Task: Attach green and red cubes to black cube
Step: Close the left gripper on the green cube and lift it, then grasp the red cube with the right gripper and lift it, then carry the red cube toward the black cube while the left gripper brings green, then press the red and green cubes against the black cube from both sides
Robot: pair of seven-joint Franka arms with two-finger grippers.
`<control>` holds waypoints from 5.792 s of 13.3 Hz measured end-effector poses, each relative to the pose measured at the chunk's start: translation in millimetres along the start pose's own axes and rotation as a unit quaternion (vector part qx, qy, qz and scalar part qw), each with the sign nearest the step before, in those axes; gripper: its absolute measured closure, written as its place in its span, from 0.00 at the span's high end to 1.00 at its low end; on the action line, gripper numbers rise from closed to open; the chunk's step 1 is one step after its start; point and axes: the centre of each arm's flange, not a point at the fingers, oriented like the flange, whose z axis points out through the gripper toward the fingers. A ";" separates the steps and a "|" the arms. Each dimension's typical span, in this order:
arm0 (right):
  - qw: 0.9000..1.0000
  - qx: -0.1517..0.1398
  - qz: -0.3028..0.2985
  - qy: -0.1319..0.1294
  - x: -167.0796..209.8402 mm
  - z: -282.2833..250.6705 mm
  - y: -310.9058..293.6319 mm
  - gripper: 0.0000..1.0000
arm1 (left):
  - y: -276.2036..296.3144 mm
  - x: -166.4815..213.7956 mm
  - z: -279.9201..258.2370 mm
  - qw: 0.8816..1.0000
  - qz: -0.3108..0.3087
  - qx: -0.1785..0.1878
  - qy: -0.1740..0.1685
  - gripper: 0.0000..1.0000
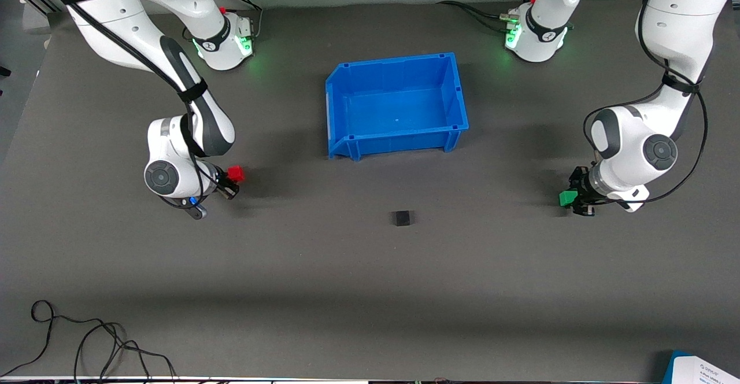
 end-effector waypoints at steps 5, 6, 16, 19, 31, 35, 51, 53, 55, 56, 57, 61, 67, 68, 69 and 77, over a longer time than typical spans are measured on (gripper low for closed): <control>1.000 0.000 0.000 0.001 0.9 2.3 -2.2 0.76 | 29.5 -42.8 -40.0 1.000 0.007 0.005 -0.006 0.37; 1.000 0.000 0.000 0.000 0.9 2.4 -2.2 0.83 | 33.3 -58.8 -45.9 1.000 0.007 0.001 -0.006 0.37; 1.000 -0.012 0.010 -0.007 -9.6 13.3 -0.2 0.83 | 47.4 -193.0 -73.9 1.000 0.018 0.008 -0.013 0.37; 1.000 -0.010 0.012 -0.006 -9.7 10.5 0.0 0.50 | 42.5 -217.9 -63.9 1.000 0.023 0.015 -0.012 0.37; 0.992 0.083 0.096 0.004 -38.9 -74.9 -80.3 0.40 | 45.7 -248.8 -65.9 1.000 0.007 0.008 -0.015 0.37; 0.974 0.111 0.195 -0.027 -72.8 -112.1 -174.1 0.40 | 47.5 -249.3 -67.0 1.000 0.005 0.006 -0.016 0.37; 0.918 0.149 0.341 -0.134 -179.0 -46.1 -335.9 0.40 | 43.6 -285.7 -35.7 0.999 0.028 0.022 -0.014 0.37; 0.915 0.148 0.350 -0.133 -176.6 -43.6 -335.4 0.40 | 42.8 -291.0 -28.4 0.999 0.031 0.024 -0.013 0.37; 0.909 0.163 0.359 -0.134 -172.7 -47.4 -336.9 0.40 | 43.9 -300.0 -22.6 0.999 0.037 0.020 -0.015 0.37; 0.905 0.172 0.364 -0.134 -171.6 -49.0 -338.2 0.40 | 43.8 -305.3 -19.1 0.999 0.039 0.020 -0.016 0.37; 0.902 0.177 0.369 -0.135 -171.4 -49.7 -339.0 0.40 | 43.9 -310.0 -16.9 0.999 0.039 0.020 -0.016 0.37; 0.899 0.185 0.372 -0.136 -174.3 -45.7 -342.0 0.40 | 42.4 -325.8 -12.3 0.999 0.042 0.008 -0.021 0.37; 0.899 0.198 0.367 -0.134 -188.9 -37.6 -349.1 0.40 | 47.9 -364.7 -4.3 0.999 0.035 -0.003 -0.029 0.37; 0.899 0.199 0.367 -0.134 -188.7 -37.4 -349.3 0.40 | 48.7 -370.3 -1.8 0.999 0.035 -0.006 -0.031 0.37; 0.899 0.199 0.367 -0.134 -188.8 -37.5 -349.4 0.40 | 49.1 -374.9 0.4 0.999 0.036 -0.012 -0.033 0.37; 0.890 0.225 0.370 -0.147 -197.8 -44.9 -354.8 0.40 | 56.7 -390.1 14.0 0.998 0.042 -0.023 -0.040 0.37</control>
